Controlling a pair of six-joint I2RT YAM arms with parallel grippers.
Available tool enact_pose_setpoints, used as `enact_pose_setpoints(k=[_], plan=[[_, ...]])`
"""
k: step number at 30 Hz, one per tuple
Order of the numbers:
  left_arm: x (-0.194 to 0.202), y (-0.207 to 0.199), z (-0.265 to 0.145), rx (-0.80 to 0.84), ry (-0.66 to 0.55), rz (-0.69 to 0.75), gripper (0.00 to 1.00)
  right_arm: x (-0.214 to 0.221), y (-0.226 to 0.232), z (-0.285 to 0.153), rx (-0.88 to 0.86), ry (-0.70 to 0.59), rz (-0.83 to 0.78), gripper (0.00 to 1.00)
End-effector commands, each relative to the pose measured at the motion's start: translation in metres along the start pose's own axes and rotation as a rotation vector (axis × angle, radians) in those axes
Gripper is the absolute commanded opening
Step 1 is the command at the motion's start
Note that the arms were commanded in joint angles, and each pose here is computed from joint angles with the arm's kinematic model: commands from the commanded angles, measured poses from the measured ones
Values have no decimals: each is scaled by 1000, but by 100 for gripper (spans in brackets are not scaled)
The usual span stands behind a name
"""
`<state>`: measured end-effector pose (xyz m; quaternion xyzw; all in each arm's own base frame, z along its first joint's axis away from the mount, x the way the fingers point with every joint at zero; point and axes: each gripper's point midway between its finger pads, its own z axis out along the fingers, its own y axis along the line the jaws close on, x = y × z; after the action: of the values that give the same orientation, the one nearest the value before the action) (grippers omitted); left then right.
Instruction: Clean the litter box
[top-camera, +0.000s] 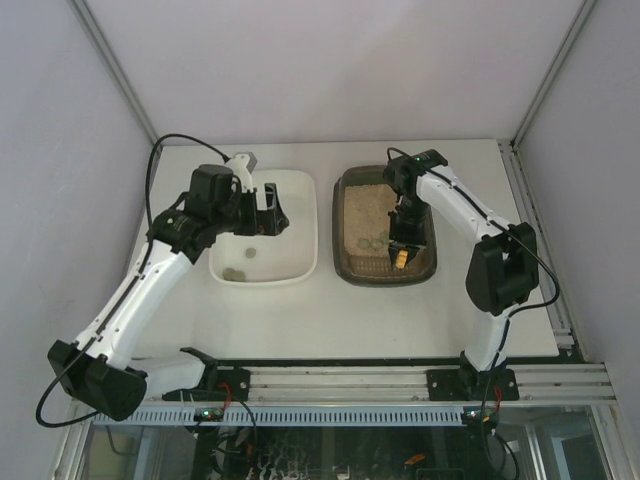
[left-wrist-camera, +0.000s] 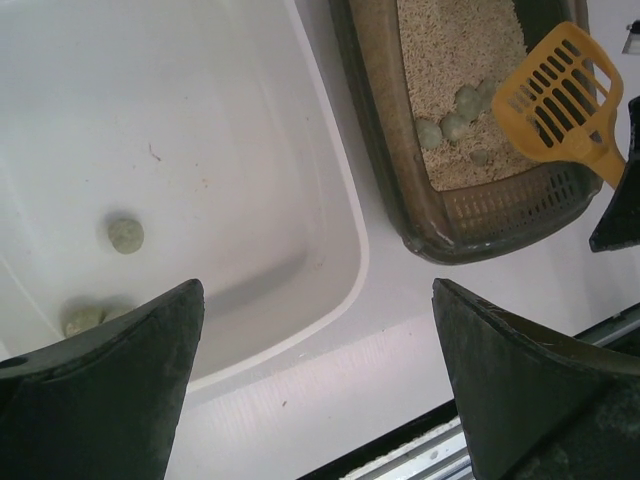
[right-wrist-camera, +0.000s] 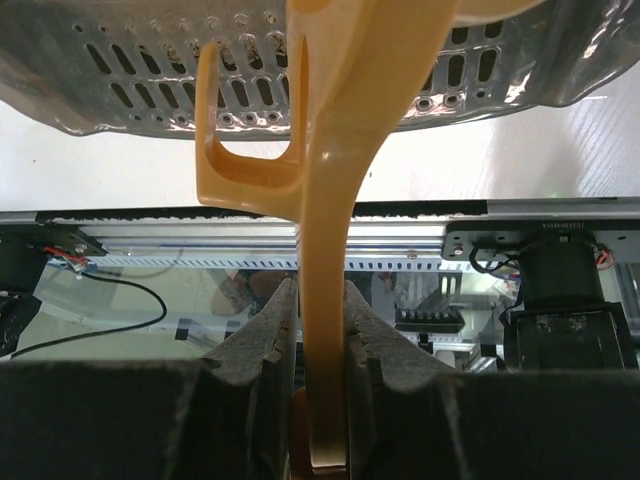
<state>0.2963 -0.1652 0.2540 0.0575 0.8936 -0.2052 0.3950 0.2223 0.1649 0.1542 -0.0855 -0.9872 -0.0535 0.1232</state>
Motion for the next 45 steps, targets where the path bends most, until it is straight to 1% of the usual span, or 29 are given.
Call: enact_pose_setpoints(k=[1, 9, 18, 25, 28, 30, 35, 38, 45], plan=[[-2, 2, -6, 20, -46, 41, 100, -3, 6, -7, -12, 3, 16, 0], [6, 12, -9, -20, -53, 54, 100, -18, 13, 0, -21, 30, 25, 0], [15, 31, -4, -77, -37, 41, 100, -44, 21, 9, -46, 19, 43, 0], [19, 37, 1, -76, -17, 15, 100, -55, 45, 21, -177, 25, 45, 0], [20, 38, 2, -75, -11, 9, 100, -64, 49, 25, -220, 7, 38, 0], [21, 39, 2, -76, -7, 10, 100, -69, 52, 24, -284, -11, 38, 0], [22, 44, 2, -86, -7, 6, 100, -75, 47, 18, -441, -90, 87, 0], [23, 46, 3, -85, -3, 4, 100, -71, 40, 14, -517, -113, 100, 0], [24, 56, 3, -118, -8, 17, 100, -61, 35, 0, -621, -178, 98, 0]])
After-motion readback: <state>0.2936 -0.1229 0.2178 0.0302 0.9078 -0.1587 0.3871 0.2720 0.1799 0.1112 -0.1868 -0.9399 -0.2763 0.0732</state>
